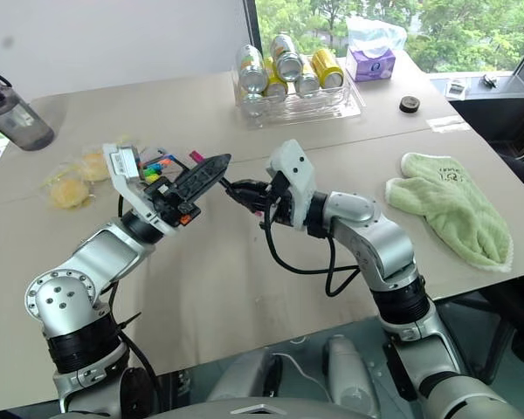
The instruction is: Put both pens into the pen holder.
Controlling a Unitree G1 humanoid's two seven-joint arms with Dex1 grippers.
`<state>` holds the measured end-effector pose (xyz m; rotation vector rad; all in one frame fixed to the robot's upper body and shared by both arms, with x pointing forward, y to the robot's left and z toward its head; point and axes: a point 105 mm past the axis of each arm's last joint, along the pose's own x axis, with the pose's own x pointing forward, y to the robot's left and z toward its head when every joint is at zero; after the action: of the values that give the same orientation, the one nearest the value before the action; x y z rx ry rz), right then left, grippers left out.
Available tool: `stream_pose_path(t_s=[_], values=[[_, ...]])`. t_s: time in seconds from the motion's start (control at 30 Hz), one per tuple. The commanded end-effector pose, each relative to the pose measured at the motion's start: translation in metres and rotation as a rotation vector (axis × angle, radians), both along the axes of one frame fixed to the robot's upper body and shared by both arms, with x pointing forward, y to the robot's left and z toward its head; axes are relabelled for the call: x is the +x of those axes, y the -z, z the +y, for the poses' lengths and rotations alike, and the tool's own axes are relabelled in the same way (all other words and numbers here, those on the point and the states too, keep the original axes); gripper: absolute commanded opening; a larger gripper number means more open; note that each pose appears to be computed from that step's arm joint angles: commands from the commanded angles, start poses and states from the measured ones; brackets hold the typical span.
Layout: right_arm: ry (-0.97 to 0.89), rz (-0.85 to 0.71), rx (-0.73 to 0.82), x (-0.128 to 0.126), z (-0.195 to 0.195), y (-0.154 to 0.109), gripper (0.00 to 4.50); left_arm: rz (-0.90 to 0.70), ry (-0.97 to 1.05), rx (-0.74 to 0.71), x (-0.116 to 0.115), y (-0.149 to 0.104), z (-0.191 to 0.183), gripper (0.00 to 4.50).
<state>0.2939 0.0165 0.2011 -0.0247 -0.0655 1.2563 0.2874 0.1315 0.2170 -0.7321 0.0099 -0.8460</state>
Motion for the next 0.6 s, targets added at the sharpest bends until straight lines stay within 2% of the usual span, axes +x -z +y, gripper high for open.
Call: stream_pose_path(t_s=[0.03,0.1,0.13,0.2,0.23,0.3,0.33,0.4,0.47,0.6], values=[[-0.035,-0.061,0.040,-0.009,0.003,-0.015,0.00,-0.040,0.041,-0.028,-0.005,-0.010,-0.004,2.27],[-0.032,-0.056,0.037,-0.007,0.002,-0.014,0.00,-0.045,0.041,-0.028,-0.005,-0.011,-0.003,1.34],[-0.034,-0.040,0.032,-0.007,0.001,-0.012,0.45,-0.052,0.036,-0.023,-0.005,-0.012,-0.001,0.78],[-0.071,0.017,0.001,-0.010,0.000,-0.004,1.21,-0.074,0.025,-0.008,-0.003,-0.014,0.000,0.01],[-0.070,0.032,-0.005,-0.010,-0.003,-0.003,1.82,-0.100,0.000,-0.006,-0.002,-0.018,0.002,0.00],[0.015,0.028,-0.033,0.000,-0.018,0.003,2.65,-0.148,-0.057,0.000,0.002,-0.024,0.005,0.00],[0.053,0.020,-0.047,0.004,-0.025,0.005,3.20,-0.164,-0.075,0.005,0.003,-0.026,0.006,0.00],[0.169,-0.019,-0.092,0.019,-0.069,0.009,3.95,-0.242,-0.145,0.166,0.003,-0.026,0.000,0.00],[0.205,-0.038,-0.034,0.019,-0.106,-0.002,3.95,-0.344,-0.210,0.346,0.006,-0.027,-0.007,0.00],[0.126,-0.057,-0.040,0.002,-0.135,-0.013,3.95,-0.675,-0.455,0.866,0.016,-0.020,-0.004,0.00]])
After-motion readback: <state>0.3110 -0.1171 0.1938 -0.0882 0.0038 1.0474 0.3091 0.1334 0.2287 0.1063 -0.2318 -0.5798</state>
